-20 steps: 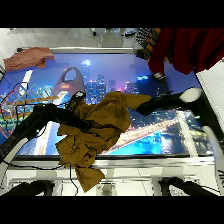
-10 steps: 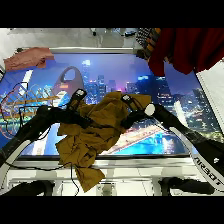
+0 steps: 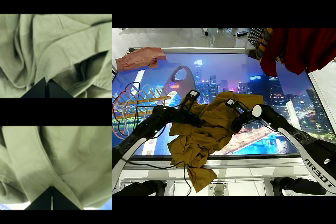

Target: Fold the clothes and pants, and hang the long-sleeved shirts on hangers.

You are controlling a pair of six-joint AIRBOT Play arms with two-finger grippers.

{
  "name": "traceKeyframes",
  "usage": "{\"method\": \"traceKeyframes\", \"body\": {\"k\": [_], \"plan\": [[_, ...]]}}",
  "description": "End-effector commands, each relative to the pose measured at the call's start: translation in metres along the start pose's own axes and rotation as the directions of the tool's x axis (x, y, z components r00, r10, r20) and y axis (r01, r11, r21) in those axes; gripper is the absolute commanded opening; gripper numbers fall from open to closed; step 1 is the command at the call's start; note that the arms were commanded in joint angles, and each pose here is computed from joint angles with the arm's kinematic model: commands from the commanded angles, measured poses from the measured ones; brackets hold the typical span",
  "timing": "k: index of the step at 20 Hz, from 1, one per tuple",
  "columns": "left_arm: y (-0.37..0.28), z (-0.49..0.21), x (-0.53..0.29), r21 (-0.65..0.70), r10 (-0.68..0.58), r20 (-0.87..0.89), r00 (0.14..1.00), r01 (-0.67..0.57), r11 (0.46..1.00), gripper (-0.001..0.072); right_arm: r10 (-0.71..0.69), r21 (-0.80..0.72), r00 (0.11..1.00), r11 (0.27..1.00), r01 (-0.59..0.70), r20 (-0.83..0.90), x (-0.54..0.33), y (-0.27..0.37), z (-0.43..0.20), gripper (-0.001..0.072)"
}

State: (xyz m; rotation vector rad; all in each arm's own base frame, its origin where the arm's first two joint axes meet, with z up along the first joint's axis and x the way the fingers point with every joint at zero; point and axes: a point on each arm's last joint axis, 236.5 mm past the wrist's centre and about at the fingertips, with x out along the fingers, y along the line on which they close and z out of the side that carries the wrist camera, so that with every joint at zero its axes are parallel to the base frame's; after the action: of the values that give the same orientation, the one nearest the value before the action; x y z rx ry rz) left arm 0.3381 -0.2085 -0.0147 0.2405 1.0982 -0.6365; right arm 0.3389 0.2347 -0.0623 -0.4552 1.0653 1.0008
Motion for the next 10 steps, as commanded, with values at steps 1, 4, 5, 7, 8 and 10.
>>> {"method": "traceKeyframes", "body": {"k": [1,4,5,7,8,10], "plan": [[0.009,0.028,-0.045,0.029,0.053,0.124,0.991,-0.057,0.998,0.0031,-0.043,-0.020,0.995,0.999,0.045,0.093,-0.040,-0.001,0.039,0.0054],[0.016,0.046,-0.089,0.051,0.104,0.228,0.968,-0.119,0.992,0.0030,-0.056,-0.007,0.989,0.998,0.057,0.136,-0.064,0.004,0.054,0.0494],[0.015,0.044,-0.093,0.053,0.104,0.227,0.968,-0.118,0.992,0.0031,-0.027,0.000,0.994,1.000,0.027,0.101,-0.060,0.010,0.045,0.0547],[0.013,0.040,-0.089,0.051,0.096,0.207,0.974,-0.108,0.993,0.0030,-0.007,0.031,0.998,0.999,0.005,0.064,-0.045,0.020,0.034,0.0552],[0.011,0.040,-0.086,0.050,0.088,0.203,0.975,-0.100,0.994,0.0030,0.005,0.019,0.998,1.000,-0.006,0.055,-0.037,0.030,0.032,0.0553],[0.010,0.038,-0.078,0.039,0.078,0.183,0.980,-0.087,0.995,0.0030,-0.002,-0.009,0.998,1.000,0.003,0.070,-0.018,0.049,0.039,0.0553]]}}
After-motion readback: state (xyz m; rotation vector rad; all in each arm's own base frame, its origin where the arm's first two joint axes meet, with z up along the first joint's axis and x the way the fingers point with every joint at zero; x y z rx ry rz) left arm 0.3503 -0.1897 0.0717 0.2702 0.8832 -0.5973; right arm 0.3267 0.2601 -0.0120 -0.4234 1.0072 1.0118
